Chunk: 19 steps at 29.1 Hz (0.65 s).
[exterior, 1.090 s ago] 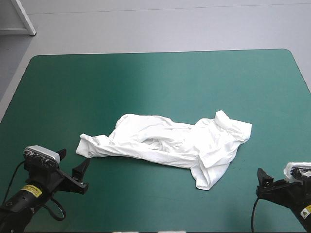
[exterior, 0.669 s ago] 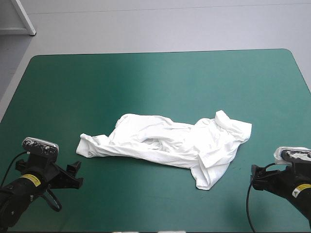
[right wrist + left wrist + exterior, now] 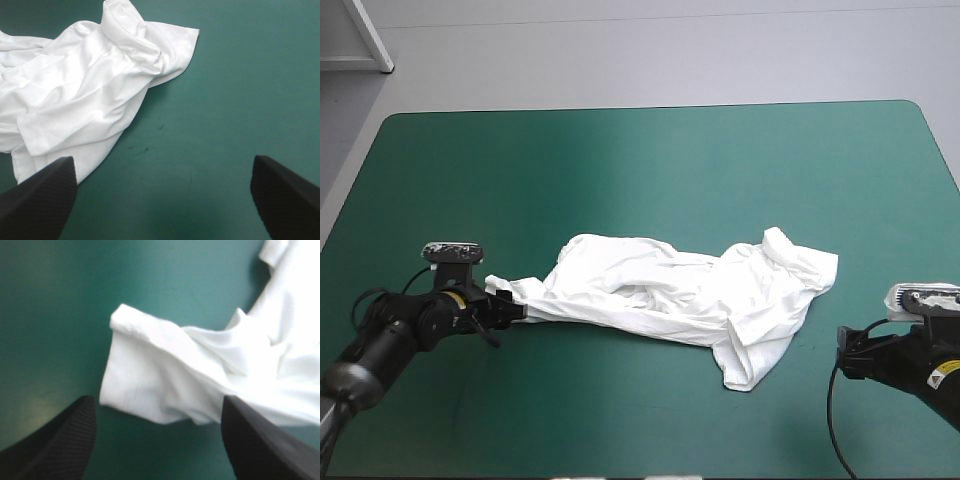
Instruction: Fold the cloth
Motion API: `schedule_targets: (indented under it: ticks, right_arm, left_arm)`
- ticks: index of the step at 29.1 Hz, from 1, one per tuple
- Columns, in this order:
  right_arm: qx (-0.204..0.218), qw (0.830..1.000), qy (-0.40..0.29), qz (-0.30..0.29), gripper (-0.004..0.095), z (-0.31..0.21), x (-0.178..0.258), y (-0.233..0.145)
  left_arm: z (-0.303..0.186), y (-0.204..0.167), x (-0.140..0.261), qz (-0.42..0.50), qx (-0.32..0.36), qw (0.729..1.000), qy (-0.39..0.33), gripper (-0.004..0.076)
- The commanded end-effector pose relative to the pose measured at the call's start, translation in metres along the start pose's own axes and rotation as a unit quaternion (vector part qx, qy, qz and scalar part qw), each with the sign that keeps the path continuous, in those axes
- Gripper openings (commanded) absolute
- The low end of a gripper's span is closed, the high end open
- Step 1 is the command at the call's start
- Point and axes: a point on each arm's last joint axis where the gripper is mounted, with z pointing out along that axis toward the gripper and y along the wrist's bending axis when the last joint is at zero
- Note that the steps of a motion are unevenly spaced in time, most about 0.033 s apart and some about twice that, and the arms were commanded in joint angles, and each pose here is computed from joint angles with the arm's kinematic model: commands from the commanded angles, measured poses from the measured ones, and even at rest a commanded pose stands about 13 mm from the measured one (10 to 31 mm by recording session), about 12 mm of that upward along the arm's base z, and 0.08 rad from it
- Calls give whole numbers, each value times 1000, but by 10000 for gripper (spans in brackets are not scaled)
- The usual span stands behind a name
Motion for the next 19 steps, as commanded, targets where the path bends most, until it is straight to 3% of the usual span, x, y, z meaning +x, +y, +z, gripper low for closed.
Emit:
schedule_targets:
  ticks: [1, 11, 14, 18, 19]
  right_arm:
    - [-1, 1000, -30, -4, 886, -5, -11, 1]
    - [-18, 1000, 2, -12, 887, 9, -15, 4]
    - [-22, 1000, 12, -6, 886, 25, -23, 5]
    - [-19, 999, 42, -2, 886, 55, -33, 5]
    - [-19, 998, 57, 0, 886, 64, -34, 5]
  left_arm:
    - [34, -4, -18, -31, 8, 999, -15, 510]
    - [76, -6, -16, -45, 10, 999, 5, 493]
    - [78, -6, -13, -45, 8, 999, 22, 340]
    - [79, -5, -11, -34, 3, 999, 33, 14]
    - [79, -5, -11, -29, 2, 999, 33, -5]
